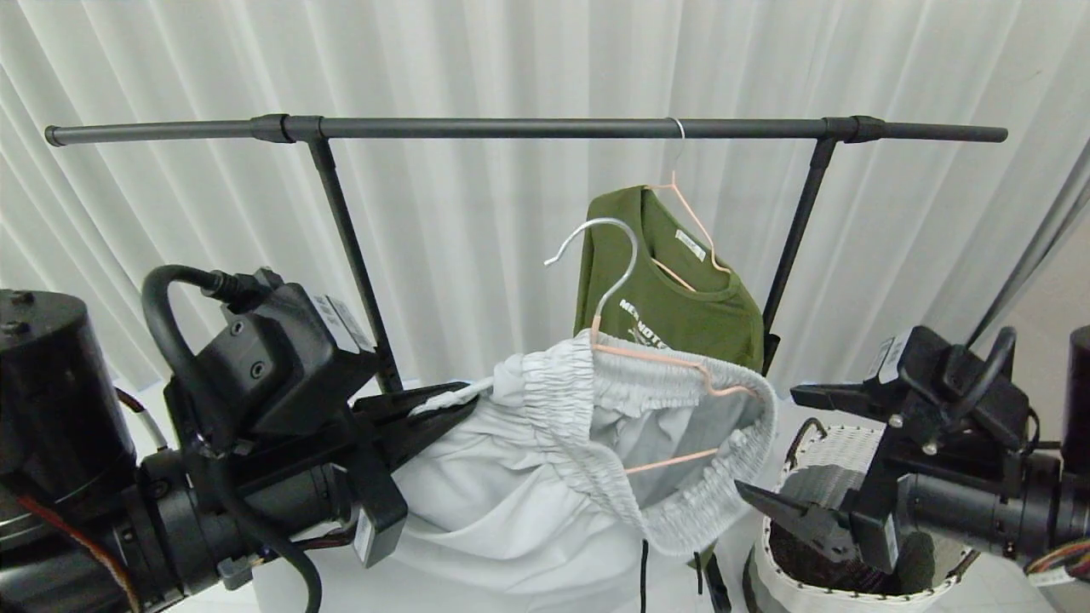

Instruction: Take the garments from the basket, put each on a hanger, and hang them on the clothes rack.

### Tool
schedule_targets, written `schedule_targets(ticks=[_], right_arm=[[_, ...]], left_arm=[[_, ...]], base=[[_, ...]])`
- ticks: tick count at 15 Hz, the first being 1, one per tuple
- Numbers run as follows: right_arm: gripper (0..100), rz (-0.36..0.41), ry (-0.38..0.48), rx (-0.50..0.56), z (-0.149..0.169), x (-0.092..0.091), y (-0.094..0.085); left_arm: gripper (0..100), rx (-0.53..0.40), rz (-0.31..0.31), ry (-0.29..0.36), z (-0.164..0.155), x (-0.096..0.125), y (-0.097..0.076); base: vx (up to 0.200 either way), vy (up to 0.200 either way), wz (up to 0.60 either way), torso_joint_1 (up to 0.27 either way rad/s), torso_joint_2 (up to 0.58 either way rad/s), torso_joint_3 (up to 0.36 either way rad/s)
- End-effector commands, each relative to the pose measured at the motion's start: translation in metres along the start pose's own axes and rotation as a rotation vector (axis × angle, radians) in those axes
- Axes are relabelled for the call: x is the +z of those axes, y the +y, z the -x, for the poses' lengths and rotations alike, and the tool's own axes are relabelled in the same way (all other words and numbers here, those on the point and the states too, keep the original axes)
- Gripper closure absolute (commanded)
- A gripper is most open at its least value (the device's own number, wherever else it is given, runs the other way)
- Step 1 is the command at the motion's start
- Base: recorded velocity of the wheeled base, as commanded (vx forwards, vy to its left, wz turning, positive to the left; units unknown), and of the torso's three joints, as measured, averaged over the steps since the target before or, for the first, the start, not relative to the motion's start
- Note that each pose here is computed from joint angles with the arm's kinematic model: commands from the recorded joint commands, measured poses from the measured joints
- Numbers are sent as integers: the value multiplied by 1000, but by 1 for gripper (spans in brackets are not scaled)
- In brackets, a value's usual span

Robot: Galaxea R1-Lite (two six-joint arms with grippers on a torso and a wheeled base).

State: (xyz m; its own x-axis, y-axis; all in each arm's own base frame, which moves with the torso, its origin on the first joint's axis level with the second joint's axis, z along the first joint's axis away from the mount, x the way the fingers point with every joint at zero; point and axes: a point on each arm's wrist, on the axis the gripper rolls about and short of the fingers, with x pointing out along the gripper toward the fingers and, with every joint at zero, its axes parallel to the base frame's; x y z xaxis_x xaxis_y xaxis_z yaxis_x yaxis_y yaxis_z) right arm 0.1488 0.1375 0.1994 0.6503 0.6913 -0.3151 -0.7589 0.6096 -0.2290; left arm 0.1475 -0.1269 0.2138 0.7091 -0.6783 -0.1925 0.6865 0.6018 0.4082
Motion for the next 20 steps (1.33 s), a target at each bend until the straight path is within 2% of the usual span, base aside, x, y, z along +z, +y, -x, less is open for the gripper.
schedule_targets(ticks=[1, 5, 8, 13, 19, 20], right_arm=[[0, 54, -42, 2, 4, 21, -16], [0, 128, -41, 60, -13, 32, -21], [0, 174, -22, 132, -33, 40, -23], [0, 178, -4, 172, -62, 49, -26], [0, 186, -13, 222, -69, 51, -17], [100, 186, -14, 224, -69, 51, -17]], left_arm=[[100, -6, -13, 1, 0, -2, 0], [100, -21, -20, -25, 2, 1, 0], [100, -13, -75, -80, 1, 5, 2], [100, -23, -80, -89, 0, 6, 2], [100, -16, -82, -102, 1, 8, 3], [100, -16, -82, -102, 1, 8, 3]], base=[[0, 0, 0, 0, 0, 0], [0, 0, 0, 0, 0, 0], [0, 0, 0, 0, 0, 0], [0, 0, 0, 0, 0, 0], [0, 0, 0, 0, 0, 0], [0, 0, 0, 0, 0, 0]])
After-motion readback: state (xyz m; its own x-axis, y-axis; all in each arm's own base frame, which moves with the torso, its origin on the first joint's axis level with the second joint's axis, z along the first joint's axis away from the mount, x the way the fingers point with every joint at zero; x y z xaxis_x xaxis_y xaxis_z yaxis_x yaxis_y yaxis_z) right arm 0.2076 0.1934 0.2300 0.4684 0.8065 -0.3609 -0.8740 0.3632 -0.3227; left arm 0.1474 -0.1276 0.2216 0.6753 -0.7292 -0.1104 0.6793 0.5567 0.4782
